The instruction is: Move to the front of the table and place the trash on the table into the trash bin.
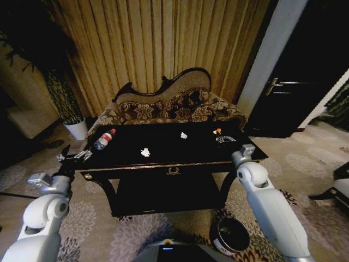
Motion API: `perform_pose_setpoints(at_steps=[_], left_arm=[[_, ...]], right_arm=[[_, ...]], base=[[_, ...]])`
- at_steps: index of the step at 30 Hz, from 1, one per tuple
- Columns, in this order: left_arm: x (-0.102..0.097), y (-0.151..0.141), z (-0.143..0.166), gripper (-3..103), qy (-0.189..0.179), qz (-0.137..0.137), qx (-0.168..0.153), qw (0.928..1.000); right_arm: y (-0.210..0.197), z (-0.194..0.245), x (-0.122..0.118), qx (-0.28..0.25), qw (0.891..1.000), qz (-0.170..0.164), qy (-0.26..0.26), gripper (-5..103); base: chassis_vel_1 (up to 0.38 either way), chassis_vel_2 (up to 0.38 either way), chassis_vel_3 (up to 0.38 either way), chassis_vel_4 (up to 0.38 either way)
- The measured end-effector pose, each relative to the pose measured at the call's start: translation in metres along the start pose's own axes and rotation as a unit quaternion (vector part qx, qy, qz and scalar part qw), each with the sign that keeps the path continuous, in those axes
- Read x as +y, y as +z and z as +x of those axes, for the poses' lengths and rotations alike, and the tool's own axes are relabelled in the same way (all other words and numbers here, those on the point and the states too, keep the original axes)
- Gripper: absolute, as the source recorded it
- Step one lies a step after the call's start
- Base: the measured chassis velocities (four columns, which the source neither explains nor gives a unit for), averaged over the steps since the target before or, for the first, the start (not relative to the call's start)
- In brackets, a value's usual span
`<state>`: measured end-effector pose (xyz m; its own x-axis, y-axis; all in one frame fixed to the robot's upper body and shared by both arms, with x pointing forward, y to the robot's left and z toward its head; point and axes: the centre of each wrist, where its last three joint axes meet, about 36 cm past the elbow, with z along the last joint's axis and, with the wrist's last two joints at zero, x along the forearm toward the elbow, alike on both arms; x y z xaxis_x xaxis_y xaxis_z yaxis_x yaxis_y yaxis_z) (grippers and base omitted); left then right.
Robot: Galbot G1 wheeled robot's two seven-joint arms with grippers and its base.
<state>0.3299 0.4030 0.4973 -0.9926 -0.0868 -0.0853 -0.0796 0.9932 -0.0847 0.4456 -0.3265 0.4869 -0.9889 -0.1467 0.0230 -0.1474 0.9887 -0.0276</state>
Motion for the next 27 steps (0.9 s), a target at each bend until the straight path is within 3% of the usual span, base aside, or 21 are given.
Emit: perform_pose_setpoints(at_steps=[27], left_arm=[[-0.001,-0.002,-0.003,100,0.002,-0.001,0.003,1.0000]], right_arm=[[0.011,0.003,0.007,0.006,1.000,-0.007,-0.003,3]], base=[[0.052,-0.050,-0.056,0.046]])
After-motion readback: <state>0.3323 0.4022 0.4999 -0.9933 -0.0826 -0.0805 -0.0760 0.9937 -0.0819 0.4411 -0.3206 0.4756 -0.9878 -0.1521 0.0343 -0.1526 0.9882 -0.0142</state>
